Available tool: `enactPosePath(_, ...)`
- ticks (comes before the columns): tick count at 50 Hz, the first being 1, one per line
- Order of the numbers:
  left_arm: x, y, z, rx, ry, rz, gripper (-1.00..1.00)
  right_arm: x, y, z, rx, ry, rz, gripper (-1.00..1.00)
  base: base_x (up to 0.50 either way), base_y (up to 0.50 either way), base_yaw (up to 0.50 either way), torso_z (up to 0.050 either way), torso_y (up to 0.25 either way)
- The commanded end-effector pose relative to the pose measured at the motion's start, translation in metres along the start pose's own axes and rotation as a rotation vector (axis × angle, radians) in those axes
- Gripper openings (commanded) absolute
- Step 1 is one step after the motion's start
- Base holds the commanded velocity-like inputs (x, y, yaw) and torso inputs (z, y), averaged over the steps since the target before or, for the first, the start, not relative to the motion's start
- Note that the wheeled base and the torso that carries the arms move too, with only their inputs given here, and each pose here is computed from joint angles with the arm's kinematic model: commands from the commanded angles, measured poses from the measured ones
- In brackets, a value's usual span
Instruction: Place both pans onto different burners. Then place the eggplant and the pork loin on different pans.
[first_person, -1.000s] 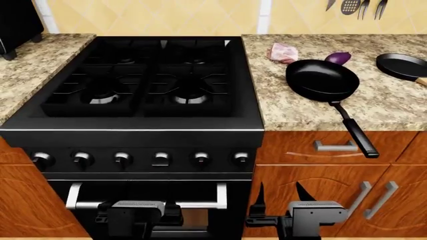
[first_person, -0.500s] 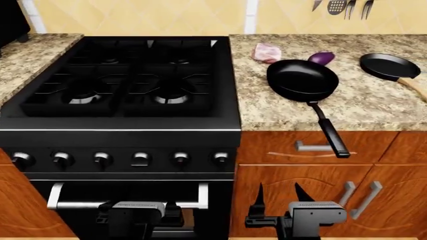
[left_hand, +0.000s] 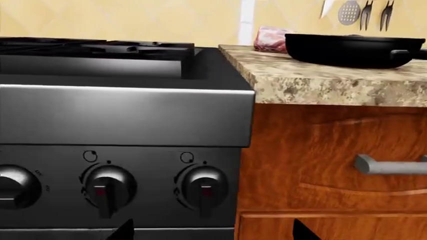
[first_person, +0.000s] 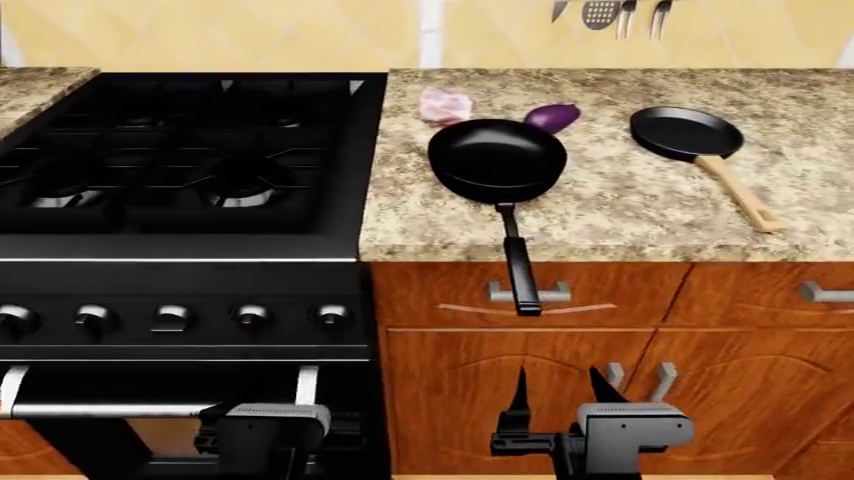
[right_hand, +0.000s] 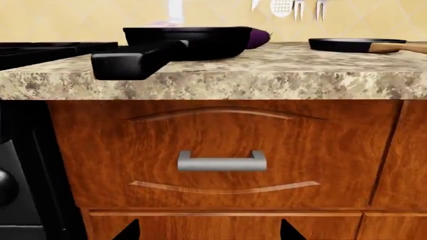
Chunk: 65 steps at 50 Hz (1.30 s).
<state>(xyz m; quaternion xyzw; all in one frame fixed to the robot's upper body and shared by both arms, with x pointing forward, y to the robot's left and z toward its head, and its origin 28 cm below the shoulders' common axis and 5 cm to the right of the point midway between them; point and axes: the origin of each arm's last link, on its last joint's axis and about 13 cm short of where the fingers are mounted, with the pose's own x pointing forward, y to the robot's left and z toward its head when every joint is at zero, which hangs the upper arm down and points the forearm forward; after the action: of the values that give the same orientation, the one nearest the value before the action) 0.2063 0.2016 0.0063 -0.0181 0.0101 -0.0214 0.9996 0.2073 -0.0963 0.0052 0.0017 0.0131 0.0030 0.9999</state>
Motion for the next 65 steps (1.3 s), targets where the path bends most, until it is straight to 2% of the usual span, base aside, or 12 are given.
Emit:
enactPosePath(1, 0.000, 0.000, 0.000, -0.004, 0.003, -0.002, 1.00, 0.000, 0.000, 0.001, 0.001, 0.001, -0.001, 1.00, 0.00, -0.50, 0.00, 0.000, 0.000)
enactPosePath(38, 0.000, 0.000, -0.001, 0.003, 0.001, -0.001, 1.00, 0.000, 0.000, -0.002, -0.002, 0.011, 0.002, 1.00, 0.00, -0.50, 0.00, 0.000, 0.000)
enactPosePath(43, 0.004, 0.004, 0.002, 0.018, -0.011, 0.051, 1.00, 0.001, -0.001, -0.002, -0.002, 0.026, -0.009, 1.00, 0.00, -0.23, 0.00, 0.000, 0.000)
enactPosePath(48, 0.010, 0.012, 0.016, 0.010, -0.013, 0.105, 1.00, 0.004, -0.004, 0.003, -0.004, 0.070, -0.030, 1.00, 0.00, 0.00, 0.00, 0.000, 0.000)
enactPosePath(54, 0.010, 0.024, 0.042, -0.015, 0.067, 0.114, 1.00, 0.004, -0.010, 0.019, -0.018, 0.103, -0.034, 1.00, 0.00, 0.00, 0.00, 0.000, 0.000)
enactPosePath(57, 0.007, 0.030, 0.065, 0.000, 0.082, 0.085, 1.00, 0.001, -0.014, 0.036, -0.027, 0.101, -0.021, 1.00, 0.00, 0.00, 0.00, 0.000, 0.000)
enactPosePath(61, -0.006, 0.035, 0.104, -0.047, 0.104, 0.010, 1.00, -0.007, -0.023, 0.066, 0.017, 0.103, 0.025, 1.00, 0.00, 0.00, 0.00, 0.000, 0.000)
enactPosePath(65, -0.017, 0.036, 0.140, -0.058, 0.084, -0.052, 1.00, -0.009, -0.030, 0.090, 0.025, 0.083, 0.029, 1.00, 0.00, 0.00, 0.00, 0.000, 0.000)
